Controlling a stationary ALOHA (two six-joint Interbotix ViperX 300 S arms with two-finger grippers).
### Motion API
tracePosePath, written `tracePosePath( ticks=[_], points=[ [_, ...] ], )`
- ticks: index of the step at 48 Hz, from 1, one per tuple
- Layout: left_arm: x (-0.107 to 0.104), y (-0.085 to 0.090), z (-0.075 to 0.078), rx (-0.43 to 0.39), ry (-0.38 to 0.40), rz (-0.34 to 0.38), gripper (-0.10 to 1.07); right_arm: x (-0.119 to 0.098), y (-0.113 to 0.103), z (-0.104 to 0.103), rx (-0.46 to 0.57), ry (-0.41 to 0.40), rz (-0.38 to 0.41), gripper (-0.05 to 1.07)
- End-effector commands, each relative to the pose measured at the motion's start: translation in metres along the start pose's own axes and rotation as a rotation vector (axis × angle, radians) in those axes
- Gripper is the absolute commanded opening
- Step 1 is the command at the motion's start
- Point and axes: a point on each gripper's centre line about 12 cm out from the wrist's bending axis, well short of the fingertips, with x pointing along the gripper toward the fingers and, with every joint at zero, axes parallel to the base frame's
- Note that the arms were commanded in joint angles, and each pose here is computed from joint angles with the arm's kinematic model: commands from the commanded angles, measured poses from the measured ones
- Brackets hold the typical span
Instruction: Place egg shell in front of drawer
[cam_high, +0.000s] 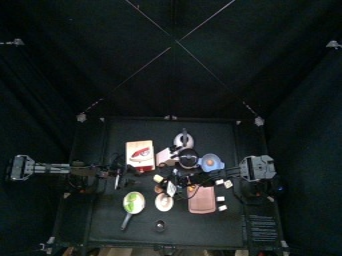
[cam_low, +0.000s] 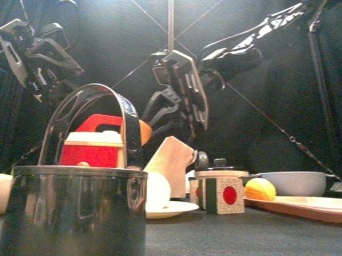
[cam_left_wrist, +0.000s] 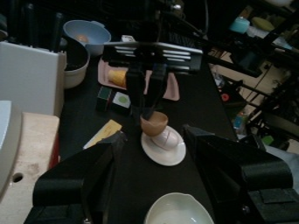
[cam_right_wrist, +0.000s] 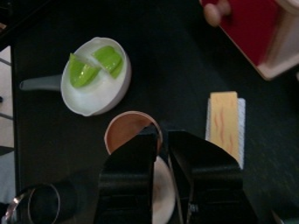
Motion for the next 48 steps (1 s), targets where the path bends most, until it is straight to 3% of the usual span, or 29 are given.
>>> tracePosePath(
  ticks=[1, 8, 14, 22, 48],
  points=[
    [0.001, -0.001, 0.006, 0.001, -0.016, -0.004, 0.92, 0.002, 0.009, 0.019, -0.001, -0.040, 0.011, 0.53],
    [0.001, -0.002, 0.007, 0.003, -0.019, -0.005, 0.92, 0.013, 0.005, 0.019, -0.013, -0.007, -0.063, 0.56],
    [0.001, -0.001, 0.006, 0.001, -0.018, -0.005, 0.92, 0.016, 0.000, 0.020, -0.017, 0.012, -0.111, 0.64],
    [0.001, -0.001, 0.006, 0.003, -0.017, -0.005, 0.92, 0.020, 0.001, 0.018, -0.021, 0.022, -0.122, 0.72],
    [0.001, -0.001, 0.006, 0.000, -0.017, -0.001, 0.92, 0.019, 0.002, 0.020, -0.021, 0.018, -0.121, 0.72]
  ],
)
